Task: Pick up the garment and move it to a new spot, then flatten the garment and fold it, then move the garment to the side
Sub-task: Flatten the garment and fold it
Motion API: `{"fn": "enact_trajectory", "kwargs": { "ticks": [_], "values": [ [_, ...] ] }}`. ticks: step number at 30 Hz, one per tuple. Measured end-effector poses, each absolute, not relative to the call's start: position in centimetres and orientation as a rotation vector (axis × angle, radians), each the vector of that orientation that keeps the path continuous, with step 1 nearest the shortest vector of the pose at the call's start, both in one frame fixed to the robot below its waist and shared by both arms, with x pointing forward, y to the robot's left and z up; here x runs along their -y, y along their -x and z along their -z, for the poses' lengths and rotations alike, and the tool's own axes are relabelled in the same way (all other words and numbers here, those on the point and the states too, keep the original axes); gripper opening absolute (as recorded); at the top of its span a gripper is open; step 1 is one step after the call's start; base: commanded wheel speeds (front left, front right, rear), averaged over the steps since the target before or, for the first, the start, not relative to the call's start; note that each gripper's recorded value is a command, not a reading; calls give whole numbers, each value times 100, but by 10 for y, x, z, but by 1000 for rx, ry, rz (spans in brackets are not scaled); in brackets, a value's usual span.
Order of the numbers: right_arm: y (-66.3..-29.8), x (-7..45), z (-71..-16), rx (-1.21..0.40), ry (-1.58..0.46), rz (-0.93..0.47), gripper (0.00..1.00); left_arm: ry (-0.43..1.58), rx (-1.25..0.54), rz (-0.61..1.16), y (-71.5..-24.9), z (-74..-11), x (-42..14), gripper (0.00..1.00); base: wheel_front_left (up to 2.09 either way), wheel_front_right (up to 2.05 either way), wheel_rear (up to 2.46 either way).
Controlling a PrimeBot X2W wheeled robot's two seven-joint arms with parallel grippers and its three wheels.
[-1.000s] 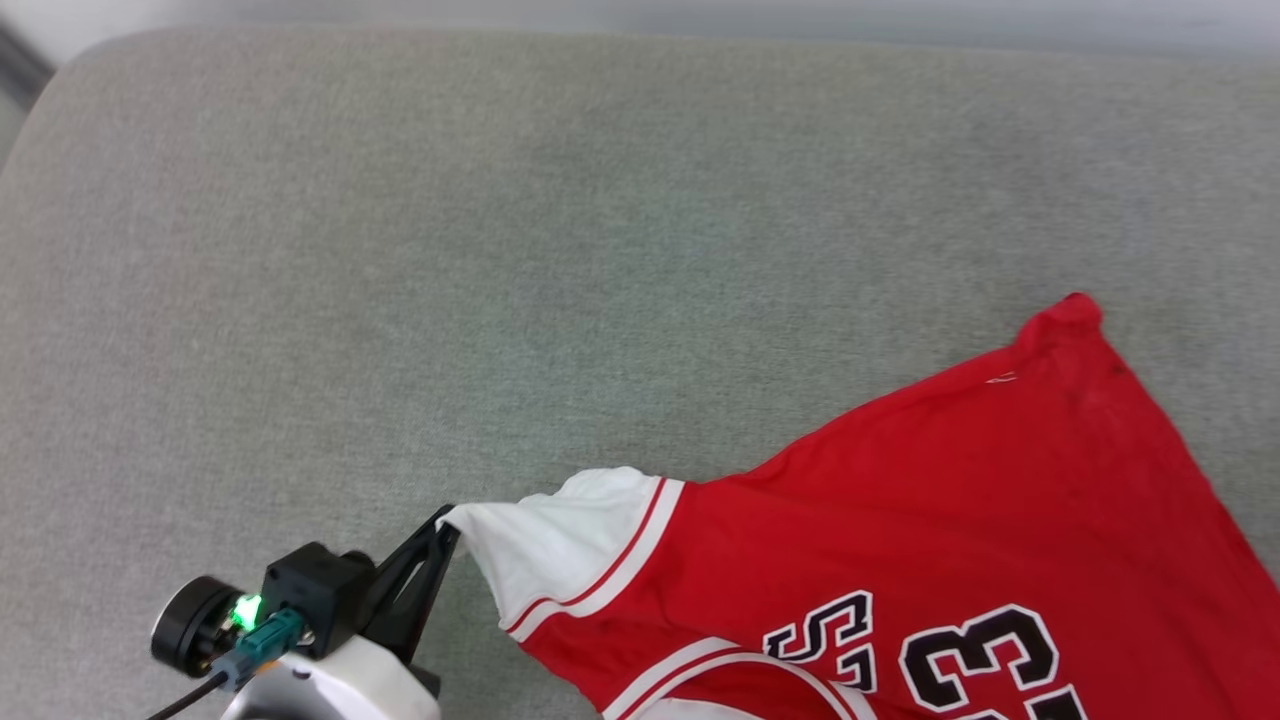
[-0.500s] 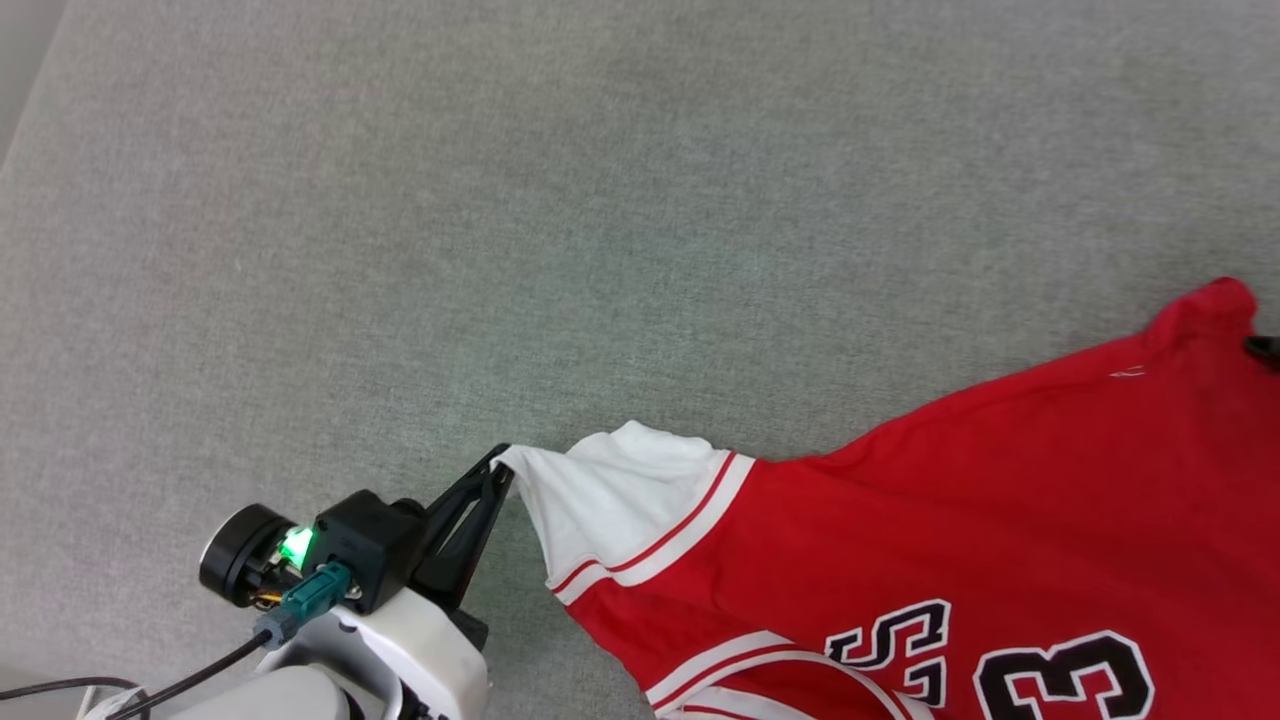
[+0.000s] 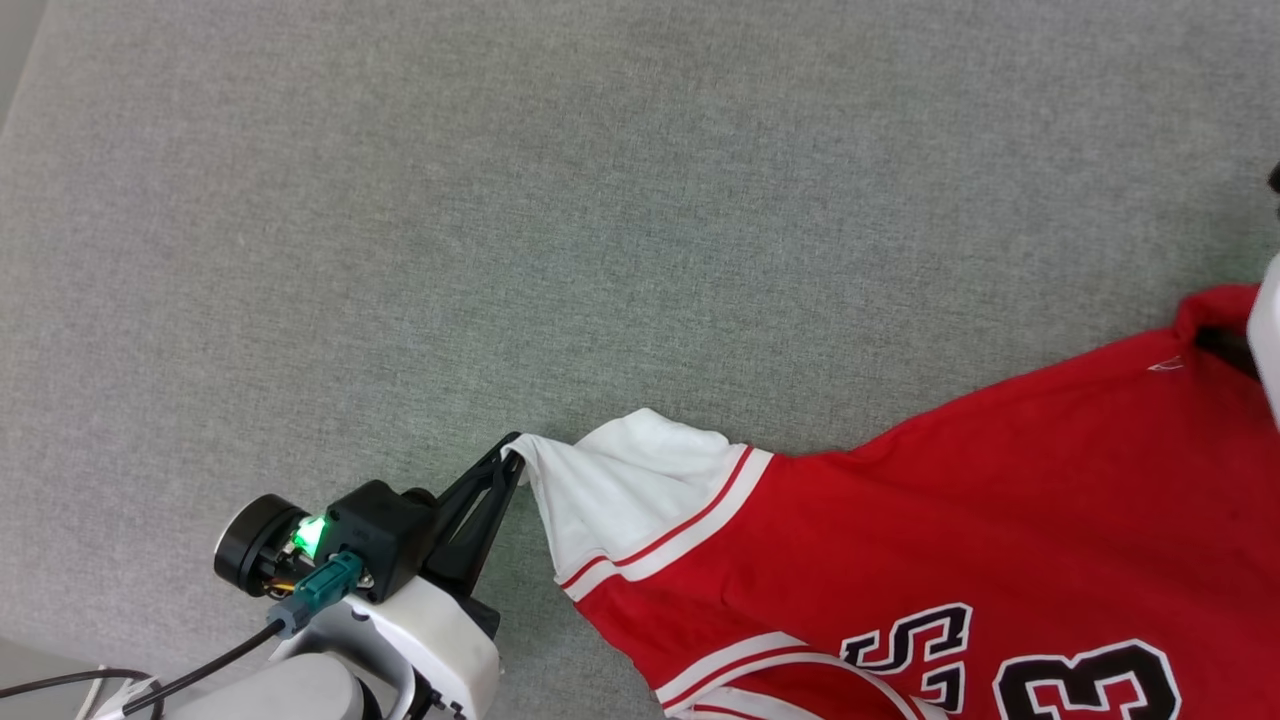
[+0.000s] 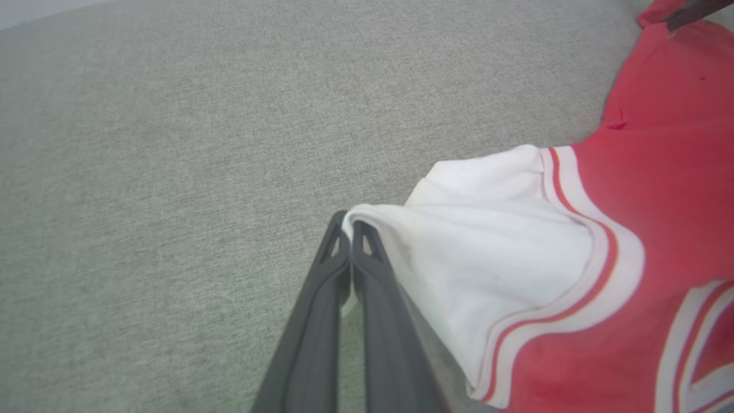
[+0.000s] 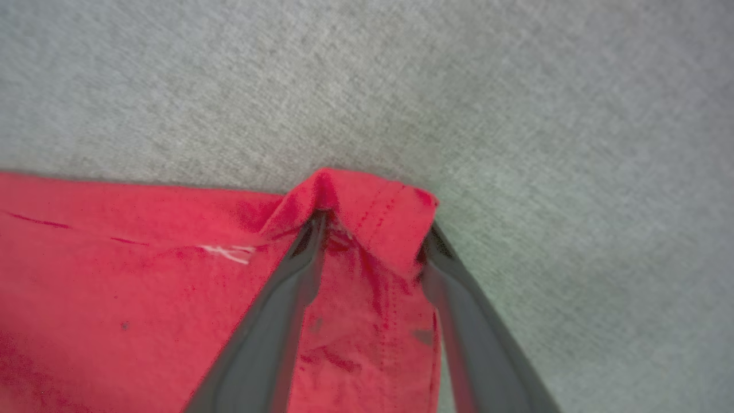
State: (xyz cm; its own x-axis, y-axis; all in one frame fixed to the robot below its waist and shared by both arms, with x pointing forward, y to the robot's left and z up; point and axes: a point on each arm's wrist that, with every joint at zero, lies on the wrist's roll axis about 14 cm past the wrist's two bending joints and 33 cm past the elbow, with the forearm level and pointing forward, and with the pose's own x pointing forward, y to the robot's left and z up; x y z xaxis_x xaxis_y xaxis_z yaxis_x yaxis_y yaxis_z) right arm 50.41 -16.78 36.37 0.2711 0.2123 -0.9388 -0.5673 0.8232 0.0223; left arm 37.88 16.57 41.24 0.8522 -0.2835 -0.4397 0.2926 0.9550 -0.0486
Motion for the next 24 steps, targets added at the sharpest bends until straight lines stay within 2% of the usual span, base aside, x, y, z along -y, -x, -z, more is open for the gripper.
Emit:
{"fn": "enact_trajectory", "kwargs": {
  "ticks": [5,11,24],
  "values": [
    [-506,157,-387,-1056,338,-564,0,-28,-427,308,-379,-423,-164,0,0,0,0],
    [-513,152,-453,-819,323,-569,0,-61,-339,318,-382,-451,-168,0,0,0,0],
    [-513,167,-597,-320,284,-466,0,-215,73,394,-446,-586,-150,0,0,0,0]
  ]
}}
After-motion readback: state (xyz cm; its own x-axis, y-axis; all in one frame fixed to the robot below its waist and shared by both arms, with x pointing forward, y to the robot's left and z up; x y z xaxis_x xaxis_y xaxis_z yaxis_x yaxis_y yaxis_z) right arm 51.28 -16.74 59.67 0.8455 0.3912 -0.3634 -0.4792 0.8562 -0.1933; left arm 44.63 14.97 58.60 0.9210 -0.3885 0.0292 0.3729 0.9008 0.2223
